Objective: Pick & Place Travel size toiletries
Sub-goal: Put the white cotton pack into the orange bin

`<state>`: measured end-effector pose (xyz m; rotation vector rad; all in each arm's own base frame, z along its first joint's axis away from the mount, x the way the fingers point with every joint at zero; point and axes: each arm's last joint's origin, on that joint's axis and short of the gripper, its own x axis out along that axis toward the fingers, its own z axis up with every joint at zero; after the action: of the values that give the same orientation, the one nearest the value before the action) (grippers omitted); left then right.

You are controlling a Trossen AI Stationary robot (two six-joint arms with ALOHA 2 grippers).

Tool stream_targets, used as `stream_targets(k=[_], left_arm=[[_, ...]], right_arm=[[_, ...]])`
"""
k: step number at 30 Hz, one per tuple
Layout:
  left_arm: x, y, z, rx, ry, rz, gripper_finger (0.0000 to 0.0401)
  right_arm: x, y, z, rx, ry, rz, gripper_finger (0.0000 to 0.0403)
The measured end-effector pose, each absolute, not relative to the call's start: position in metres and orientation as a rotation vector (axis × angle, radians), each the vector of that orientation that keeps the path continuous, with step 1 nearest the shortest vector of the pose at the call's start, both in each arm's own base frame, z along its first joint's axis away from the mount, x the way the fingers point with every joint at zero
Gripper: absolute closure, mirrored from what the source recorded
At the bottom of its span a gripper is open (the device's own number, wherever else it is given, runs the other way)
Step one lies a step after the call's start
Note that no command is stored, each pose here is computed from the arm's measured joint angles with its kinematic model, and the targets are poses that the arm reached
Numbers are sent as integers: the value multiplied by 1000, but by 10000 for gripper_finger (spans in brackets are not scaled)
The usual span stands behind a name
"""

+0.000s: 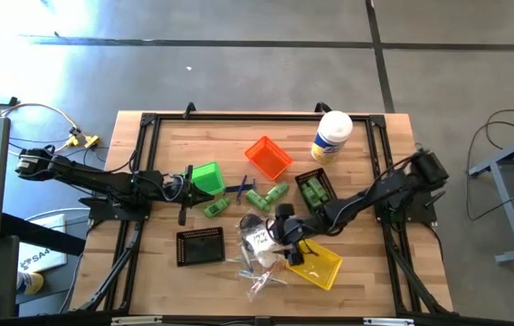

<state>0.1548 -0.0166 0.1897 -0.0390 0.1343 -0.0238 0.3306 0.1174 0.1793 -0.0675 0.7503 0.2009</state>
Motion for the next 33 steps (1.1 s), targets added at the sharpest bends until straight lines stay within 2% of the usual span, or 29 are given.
stream_targets(k=[3, 11, 25, 33], left_arm=[[155, -17, 189, -41, 139, -23, 401], [155, -17, 189, -41, 145, -23, 401], [154, -16, 186, -38, 169, -22, 401], [154, -16, 186, -39, 169, -22, 401]], right_arm=[[334, 118, 168, -57, 774, 198, 78], [334, 118, 167, -43, 781, 205, 82], [336, 118, 161, -38, 798, 198, 130], [336, 118, 161, -37, 799, 197, 187]])
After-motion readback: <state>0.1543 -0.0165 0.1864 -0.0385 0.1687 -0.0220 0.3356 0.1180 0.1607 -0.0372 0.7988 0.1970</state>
